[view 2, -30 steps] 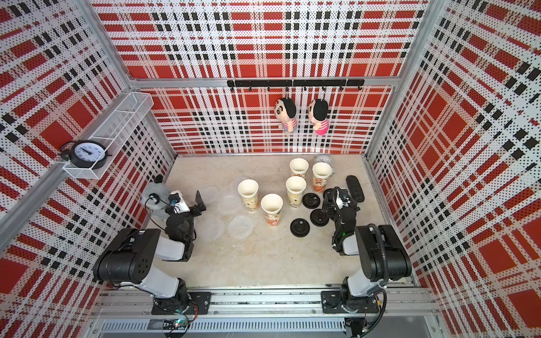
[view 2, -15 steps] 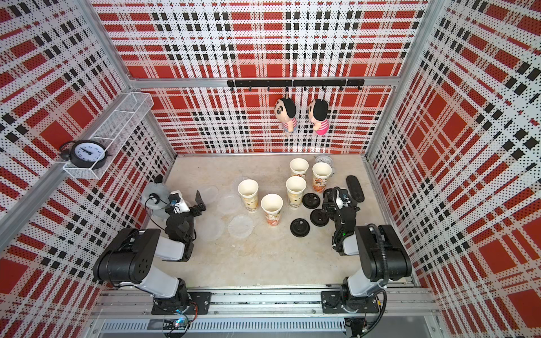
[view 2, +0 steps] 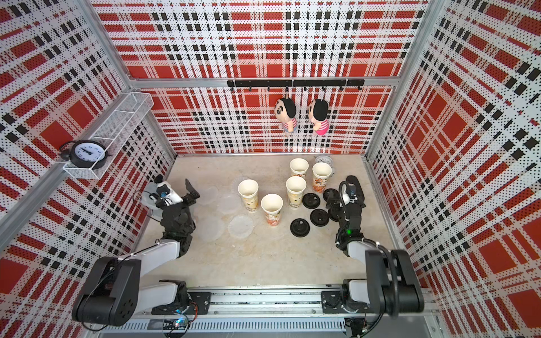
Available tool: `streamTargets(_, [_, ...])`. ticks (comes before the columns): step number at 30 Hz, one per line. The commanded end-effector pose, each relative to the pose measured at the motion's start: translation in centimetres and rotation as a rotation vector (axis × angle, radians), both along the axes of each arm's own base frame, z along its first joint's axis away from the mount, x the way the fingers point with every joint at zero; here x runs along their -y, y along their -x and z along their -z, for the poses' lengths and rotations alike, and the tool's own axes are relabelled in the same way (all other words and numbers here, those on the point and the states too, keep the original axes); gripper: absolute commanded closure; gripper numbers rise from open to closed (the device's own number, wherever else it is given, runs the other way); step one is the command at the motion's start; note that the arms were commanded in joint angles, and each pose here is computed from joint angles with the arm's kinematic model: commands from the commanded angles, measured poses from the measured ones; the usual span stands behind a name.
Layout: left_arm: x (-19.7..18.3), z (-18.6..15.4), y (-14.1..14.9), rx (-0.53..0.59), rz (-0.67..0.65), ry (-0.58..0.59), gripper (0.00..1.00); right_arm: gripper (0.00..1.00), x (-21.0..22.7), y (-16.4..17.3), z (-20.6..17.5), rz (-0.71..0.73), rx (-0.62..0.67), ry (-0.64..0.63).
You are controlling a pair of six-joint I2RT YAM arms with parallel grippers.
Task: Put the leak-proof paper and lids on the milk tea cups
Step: Pick up the leak-proof paper from the center of the board.
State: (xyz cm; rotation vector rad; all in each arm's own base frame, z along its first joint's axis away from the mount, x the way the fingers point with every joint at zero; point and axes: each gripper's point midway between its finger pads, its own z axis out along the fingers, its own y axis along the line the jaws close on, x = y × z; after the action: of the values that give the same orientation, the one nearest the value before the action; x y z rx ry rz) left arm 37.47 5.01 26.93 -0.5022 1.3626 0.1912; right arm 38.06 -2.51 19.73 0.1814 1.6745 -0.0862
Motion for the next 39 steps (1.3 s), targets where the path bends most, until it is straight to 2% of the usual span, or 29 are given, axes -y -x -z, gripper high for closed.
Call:
streamTargets(1, [-0.5,-0.9,-0.5,-0.153,-0.083,0.055,0.02,0.04,2.6,1.7,-1.3,0.162,-0.157,-0.052])
streamTargets(2, [0.0,-1.7,-1.0,-0.176,-0.055,0.065,0.02,0.04,2.9,1.9,-2.7,0.182,-0.149,-0.057])
streamTargets(4, [1.1,-3.5,-2.1,-0.211,0.009,0.100,0.01,0.07,3.4,3.1,-2.8,0.219,-0.266,-0.063])
streamTargets(8, [3.6,-2.7,-5.6,-0.436,0.144,0.159,0.02,0.03,3.2,4.2,-4.0,0.248,-0.393,-0.153])
streamTargets(11, [6.4,-1.1,-9.1,-0.599,0.315,0.194,0.13,0.00,2.6,4.5,-4.8,0.231,-0.482,-0.180])
streamTargets(13, [7.6,-0.5,-11.0,-0.652,0.380,0.199,0.17,0.00,1.6,4.4,-5.3,0.179,-0.533,-0.190])
streamTargets(15, [8.1,0.1,-12.9,-0.681,0.391,0.193,0.18,0.00,1.0,4.2,-5.8,0.154,-0.556,-0.211])
streamTargets(18, [8.5,3.1,-16.1,-0.772,0.428,0.201,0.19,0.00,0.1,4.4,-5.6,0.111,-0.591,-0.244])
streamTargets(22, [9.6,9.5,-20.2,-0.924,0.471,0.215,0.39,0.00,-0.3,4.8,-4.7,0.093,-0.623,-0.246])
streamTargets(25, [10.7,13.4,-21.9,-0.977,0.488,0.217,0.41,0.00,0.1,5.2,-3.9,0.115,-0.661,-0.227])
streamTargets(29, [11.8,16.8,-21.8,-1.042,0.502,0.228,0.41,0.02,0.0,5.6,-3.0,0.111,-0.705,-0.221])
streamTargets(33, [12.7,18.3,-19.3,-1.106,0.502,0.208,0.40,0.03,-0.2,6.0,-2.3,0.103,-0.727,-0.219])
streamTargets(35, [12.7,18.1,-17.6,-1.126,0.487,0.193,0.40,0.03,-0.2,6.1,-2.0,0.099,-0.735,-0.217])
streamTargets(39, [12.5,15.6,-14.0,-1.115,0.449,0.175,0.40,0.04,-0.4,6.0,-1.4,0.088,-0.752,-0.213])
